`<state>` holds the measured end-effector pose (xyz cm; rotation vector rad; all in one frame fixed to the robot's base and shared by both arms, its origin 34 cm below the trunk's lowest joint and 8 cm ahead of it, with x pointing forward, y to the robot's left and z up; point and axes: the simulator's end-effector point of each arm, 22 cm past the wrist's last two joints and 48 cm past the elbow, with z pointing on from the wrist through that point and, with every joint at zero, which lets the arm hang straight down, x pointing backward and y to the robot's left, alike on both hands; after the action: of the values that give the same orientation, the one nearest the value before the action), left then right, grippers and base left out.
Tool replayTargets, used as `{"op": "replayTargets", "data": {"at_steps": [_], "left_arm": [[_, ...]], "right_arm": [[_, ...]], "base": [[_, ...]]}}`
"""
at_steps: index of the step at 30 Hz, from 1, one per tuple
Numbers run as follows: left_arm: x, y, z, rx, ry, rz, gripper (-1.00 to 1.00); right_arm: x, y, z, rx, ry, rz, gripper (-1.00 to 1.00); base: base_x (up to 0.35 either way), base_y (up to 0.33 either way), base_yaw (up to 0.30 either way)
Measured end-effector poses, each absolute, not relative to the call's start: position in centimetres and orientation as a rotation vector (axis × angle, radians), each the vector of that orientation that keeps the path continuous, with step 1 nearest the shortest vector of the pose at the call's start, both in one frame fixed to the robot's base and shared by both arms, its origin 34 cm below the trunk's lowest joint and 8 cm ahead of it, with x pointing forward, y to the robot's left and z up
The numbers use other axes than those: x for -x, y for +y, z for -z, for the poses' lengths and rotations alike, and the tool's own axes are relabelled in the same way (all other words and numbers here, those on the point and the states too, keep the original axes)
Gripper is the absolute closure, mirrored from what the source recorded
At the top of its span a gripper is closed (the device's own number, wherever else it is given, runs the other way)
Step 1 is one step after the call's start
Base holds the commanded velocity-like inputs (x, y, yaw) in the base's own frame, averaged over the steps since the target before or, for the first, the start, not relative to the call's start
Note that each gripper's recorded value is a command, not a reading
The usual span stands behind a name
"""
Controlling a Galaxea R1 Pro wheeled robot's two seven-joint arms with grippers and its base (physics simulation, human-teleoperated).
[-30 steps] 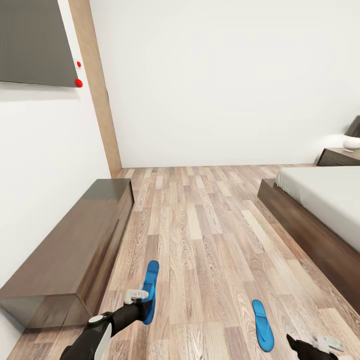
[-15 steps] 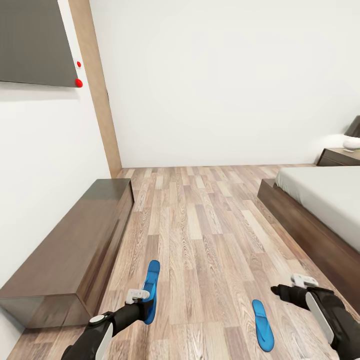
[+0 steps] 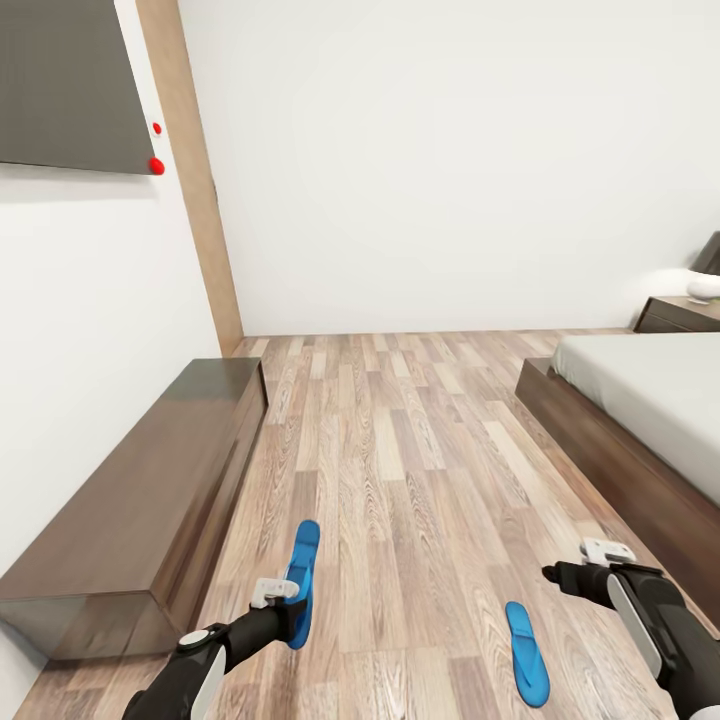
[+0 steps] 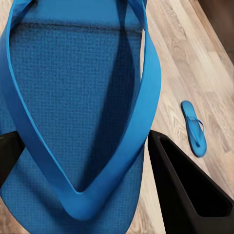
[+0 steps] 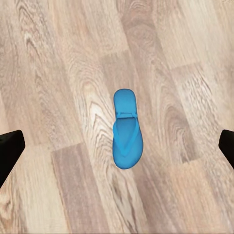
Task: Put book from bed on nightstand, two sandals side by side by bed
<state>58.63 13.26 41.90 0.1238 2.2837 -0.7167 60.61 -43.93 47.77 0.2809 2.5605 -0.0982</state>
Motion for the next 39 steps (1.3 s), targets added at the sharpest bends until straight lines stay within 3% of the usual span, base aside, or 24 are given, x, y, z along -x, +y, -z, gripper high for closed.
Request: {"op": "replayTargets", "data": {"at_steps": [18,39], "left_arm": [[-58.7,13.3,-41.9,-0.122,2.285,0.713,1.0],[-57.9,13.4,-38.8,-0.121,2.288,0.713,1.0]], "right_arm": [[-60.7,-43.8,-47.7,-0.276,2.56,0.097,-1.0],[-60.0,-43.8,-44.6,-0.276,2.561,0.097,-1.0]], "base": [[0.172,-0.014,0.0],[0.007,-0.002,0.0]]}}
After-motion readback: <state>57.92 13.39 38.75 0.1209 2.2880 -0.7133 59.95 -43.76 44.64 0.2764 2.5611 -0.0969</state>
